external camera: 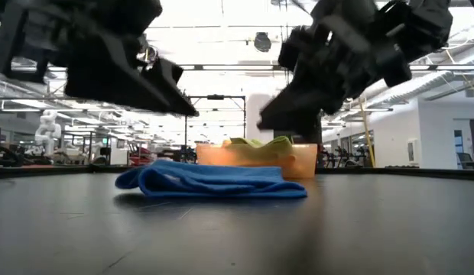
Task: Fold microfiber towels
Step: Put the blue towel in the orange bin
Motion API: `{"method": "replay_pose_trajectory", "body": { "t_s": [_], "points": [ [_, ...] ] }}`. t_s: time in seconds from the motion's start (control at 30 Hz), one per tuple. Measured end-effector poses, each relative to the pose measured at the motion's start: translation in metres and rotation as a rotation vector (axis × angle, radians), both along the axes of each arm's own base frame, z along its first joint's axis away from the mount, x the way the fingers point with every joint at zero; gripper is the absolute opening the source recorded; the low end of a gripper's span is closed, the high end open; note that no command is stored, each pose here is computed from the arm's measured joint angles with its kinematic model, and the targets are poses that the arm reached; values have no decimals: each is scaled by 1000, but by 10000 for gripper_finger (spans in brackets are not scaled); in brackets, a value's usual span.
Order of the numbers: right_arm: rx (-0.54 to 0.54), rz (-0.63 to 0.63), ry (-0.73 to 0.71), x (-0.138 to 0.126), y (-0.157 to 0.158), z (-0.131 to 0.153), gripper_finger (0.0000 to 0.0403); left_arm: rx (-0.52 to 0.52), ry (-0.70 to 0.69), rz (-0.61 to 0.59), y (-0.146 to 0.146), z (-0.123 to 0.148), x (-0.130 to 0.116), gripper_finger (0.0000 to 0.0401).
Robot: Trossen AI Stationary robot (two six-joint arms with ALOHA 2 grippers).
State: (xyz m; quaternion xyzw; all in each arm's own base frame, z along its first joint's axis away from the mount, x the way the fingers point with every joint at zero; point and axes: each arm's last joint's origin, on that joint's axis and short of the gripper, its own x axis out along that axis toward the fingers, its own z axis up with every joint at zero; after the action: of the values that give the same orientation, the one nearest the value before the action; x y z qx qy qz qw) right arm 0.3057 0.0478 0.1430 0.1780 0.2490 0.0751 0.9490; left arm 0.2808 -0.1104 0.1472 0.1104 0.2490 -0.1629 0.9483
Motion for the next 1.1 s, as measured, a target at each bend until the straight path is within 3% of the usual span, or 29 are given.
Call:
{"method": "replay_pose_trajectory", "body": {
  "t_s": [0.2, 0.33, 0.53, 0.7, 0.9, 1.1],
  "points": [
    [8, -53, 110, -2, -22, -11, 144, -156, -26, 137, 4, 38, 6, 231],
    [31, -58, 139, -2, -34, -14, 176, -151, 8, 260, 22, 49, 0, 234],
    [40, -61, 178, 0, -37, -29, 217, -245, 139, 360, 57, 28, 4, 234],
    [51, -65, 211, 2, -40, -43, 225, -281, 204, 448, 86, 8, 10, 234],
    [82, -44, 220, 3, -45, -49, 203, -365, 260, 476, 107, -7, 16, 234],
    [59, -20, 197, 4, -45, -49, 155, -461, 356, 442, 113, -26, 19, 235]
  ]
}}
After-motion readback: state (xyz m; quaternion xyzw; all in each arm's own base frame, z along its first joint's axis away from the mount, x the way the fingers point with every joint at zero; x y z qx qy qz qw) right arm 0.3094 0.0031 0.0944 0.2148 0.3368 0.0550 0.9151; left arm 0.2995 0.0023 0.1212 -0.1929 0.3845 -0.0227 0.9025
